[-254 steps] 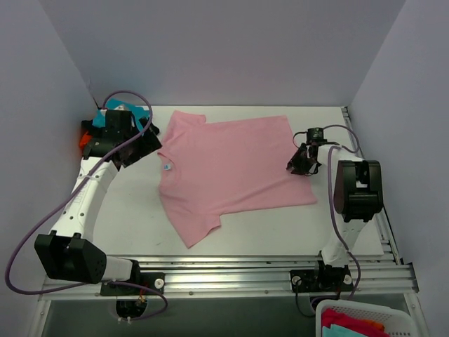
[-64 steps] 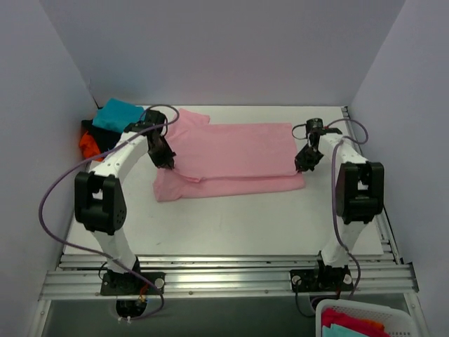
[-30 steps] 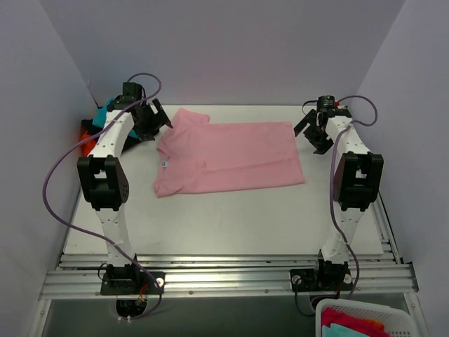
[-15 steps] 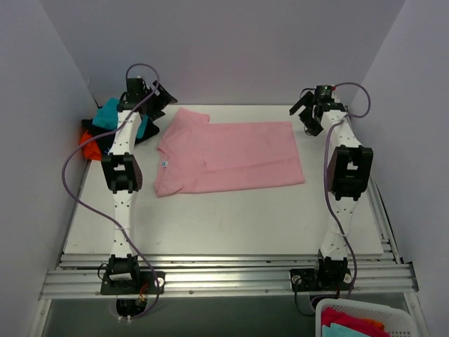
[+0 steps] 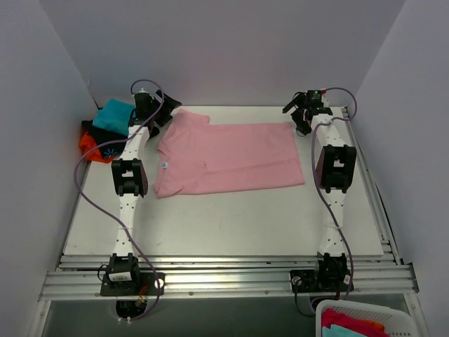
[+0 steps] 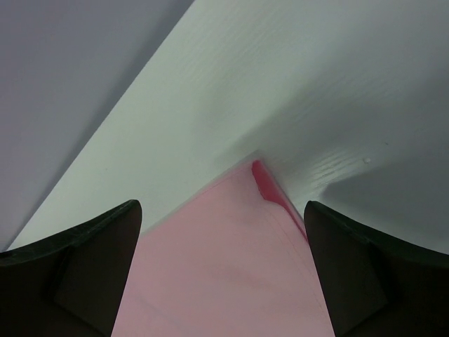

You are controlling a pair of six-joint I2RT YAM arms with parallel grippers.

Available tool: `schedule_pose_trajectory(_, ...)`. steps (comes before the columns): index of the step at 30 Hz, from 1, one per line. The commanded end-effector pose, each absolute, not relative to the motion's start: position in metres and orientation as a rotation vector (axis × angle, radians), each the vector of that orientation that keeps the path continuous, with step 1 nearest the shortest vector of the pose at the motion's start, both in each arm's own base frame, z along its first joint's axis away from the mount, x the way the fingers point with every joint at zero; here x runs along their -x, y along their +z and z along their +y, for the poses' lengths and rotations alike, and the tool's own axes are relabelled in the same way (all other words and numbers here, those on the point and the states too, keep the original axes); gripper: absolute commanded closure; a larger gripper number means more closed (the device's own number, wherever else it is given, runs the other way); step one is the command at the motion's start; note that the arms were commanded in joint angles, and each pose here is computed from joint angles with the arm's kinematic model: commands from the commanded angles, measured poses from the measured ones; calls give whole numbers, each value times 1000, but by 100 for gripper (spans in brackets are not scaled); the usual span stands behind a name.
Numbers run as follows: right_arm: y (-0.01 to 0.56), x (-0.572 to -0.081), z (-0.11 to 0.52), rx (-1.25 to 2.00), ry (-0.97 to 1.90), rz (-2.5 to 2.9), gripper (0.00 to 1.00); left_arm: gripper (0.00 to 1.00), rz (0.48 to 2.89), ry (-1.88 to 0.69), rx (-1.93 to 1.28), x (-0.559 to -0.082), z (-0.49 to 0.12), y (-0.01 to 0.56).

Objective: Fold and stack the t-shirts
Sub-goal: Fold the tshirt

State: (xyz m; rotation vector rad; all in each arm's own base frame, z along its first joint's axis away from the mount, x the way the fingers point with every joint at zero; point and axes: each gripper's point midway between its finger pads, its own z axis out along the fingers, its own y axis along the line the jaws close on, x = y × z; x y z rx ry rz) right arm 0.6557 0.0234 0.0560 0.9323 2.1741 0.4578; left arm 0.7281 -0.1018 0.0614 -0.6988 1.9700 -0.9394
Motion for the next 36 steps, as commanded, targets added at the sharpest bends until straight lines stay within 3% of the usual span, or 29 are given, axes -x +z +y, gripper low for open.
schedule_pose_trajectory(1,68,-662,31,-933,506,2145,4,3,2016,-901,753,-725,-107,18)
schedule_pose_trajectory(2,68,-662,31,-937,507,2142,4,9,2016,-907,762,-726,-106,13)
schedule_pose_trajectory(6,62,-663,29,-944,500,2143,4,57,2015,-925,766,-725,-109,6)
schedule_pose_trajectory(9,55,-666,32,-931,516,2147,8,70,2030,-945,766,-723,-116,-2)
schedule_pose_trajectory(13,54,-671,37,-928,547,2129,11,97,2036,-939,755,-722,-115,-2)
schedule_pose_trajectory(26,61,-685,48,-897,478,2093,34,98,2051,-957,735,-717,-105,14)
schedule_pose_trajectory(29,62,-685,49,-905,476,2093,44,98,2046,-953,737,-718,-100,19)
schedule_pose_trajectory(32,61,-682,46,-909,462,2101,60,98,2044,-958,726,-718,-101,22)
schedule_pose_trajectory(36,54,-675,41,-924,431,2136,96,98,2044,-966,735,-717,-102,20)
